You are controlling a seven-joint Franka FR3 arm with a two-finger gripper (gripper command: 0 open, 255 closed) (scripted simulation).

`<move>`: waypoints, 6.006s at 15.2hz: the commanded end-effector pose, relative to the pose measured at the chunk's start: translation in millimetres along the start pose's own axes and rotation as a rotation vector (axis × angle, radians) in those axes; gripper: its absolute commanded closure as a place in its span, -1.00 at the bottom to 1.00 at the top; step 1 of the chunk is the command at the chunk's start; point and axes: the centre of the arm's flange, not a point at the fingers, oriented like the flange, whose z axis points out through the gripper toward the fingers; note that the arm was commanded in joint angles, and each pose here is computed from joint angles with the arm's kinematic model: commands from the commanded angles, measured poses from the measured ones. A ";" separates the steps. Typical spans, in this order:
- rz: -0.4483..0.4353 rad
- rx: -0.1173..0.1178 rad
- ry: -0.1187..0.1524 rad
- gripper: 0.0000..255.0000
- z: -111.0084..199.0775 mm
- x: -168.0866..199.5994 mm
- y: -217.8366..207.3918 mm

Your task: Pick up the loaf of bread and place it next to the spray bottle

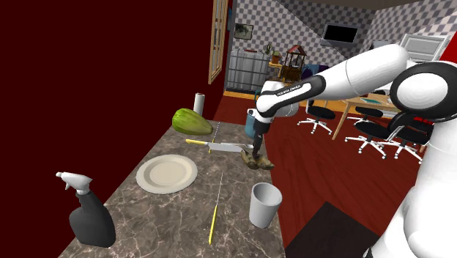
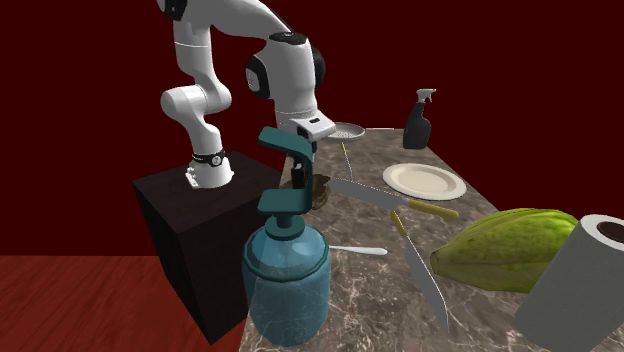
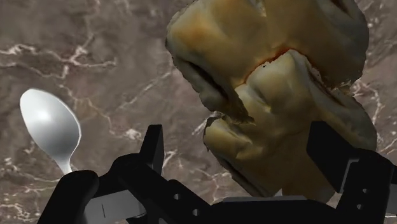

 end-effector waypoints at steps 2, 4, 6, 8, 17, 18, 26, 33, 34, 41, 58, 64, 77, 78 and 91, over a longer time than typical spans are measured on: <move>-0.002 0.000 0.000 -1.00 16.8 1.4 0.1; -0.002 0.000 0.000 -1.00 30.4 1.4 0.1; -0.002 0.000 0.000 -1.00 30.4 1.4 0.1; -0.002 0.000 0.000 -1.00 30.4 1.4 0.1; -0.002 0.000 0.000 1.00 30.3 1.5 0.0; -0.002 0.000 0.000 1.00 30.4 1.5 0.0; -0.002 0.000 0.000 1.00 9.4 2.9 -1.7; -0.002 0.000 0.000 1.00 -27.3 5.6 -4.9; -0.002 0.000 0.000 1.00 -32.6 6.0 -5.4; -0.002 0.000 0.000 1.00 -69.3 8.6 -8.6; -0.002 0.000 0.000 1.00 -158.5 15.1 -16.4; -0.002 0.000 0.000 1.00 -190.0 17.4 -19.1; -0.002 0.000 0.000 1.00 -258.2 22.3 -25.1; -0.002 0.000 0.000 1.00 -263.5 22.7 -25.5; -0.002 0.000 0.000 1.00 -270.2 74.0 -134.3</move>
